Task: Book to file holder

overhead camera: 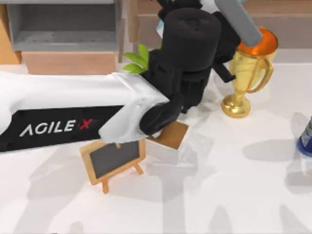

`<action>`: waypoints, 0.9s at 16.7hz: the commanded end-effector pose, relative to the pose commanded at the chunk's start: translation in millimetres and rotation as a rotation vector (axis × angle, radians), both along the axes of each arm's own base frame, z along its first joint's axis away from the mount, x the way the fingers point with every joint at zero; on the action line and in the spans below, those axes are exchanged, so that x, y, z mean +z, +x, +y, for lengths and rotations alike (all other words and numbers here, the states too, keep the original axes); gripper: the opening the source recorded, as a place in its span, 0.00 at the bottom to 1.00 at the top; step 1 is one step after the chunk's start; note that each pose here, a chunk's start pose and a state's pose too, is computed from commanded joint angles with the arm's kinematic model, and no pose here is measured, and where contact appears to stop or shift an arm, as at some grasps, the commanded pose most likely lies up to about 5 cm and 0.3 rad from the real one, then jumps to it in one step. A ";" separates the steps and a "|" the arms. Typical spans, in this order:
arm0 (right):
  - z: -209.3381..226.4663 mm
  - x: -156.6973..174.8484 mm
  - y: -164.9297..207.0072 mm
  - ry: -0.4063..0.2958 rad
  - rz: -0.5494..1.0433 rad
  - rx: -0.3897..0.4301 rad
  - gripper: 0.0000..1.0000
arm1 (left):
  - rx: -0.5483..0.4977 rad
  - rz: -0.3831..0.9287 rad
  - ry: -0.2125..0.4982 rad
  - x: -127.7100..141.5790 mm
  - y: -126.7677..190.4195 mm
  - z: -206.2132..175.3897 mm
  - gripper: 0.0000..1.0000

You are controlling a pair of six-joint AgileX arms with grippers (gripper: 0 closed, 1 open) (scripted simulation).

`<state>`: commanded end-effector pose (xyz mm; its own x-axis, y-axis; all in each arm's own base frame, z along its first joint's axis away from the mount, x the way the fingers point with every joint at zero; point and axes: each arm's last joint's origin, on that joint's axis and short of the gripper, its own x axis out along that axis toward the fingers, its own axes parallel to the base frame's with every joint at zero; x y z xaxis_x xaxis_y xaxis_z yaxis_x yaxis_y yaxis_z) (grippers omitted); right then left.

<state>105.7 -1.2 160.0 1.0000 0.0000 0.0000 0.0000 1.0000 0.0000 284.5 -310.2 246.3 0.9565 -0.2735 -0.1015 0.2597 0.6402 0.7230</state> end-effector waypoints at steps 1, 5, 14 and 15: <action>0.0 0.0 0.0 0.000 0.000 0.000 1.00 | -0.005 -0.009 0.063 -3.2 -7.6 17.4 0.00; 0.0 0.0 0.0 0.000 0.000 0.000 1.00 | 0.025 -0.033 0.305 -24.2 -22.1 91.5 0.00; 0.0 0.0 0.0 0.000 0.000 0.000 1.00 | 0.119 0.047 0.700 -83.2 20.3 214.0 0.00; 0.0 0.0 0.0 0.000 0.000 0.000 1.00 | 0.116 0.045 0.717 -86.1 29.3 221.0 0.00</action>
<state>105.7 -1.2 160.0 1.0000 0.0000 0.0000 0.0000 1.0000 0.0000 313.8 -89.2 160.2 0.9659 -0.0217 -0.2579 0.2586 0.0385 0.9652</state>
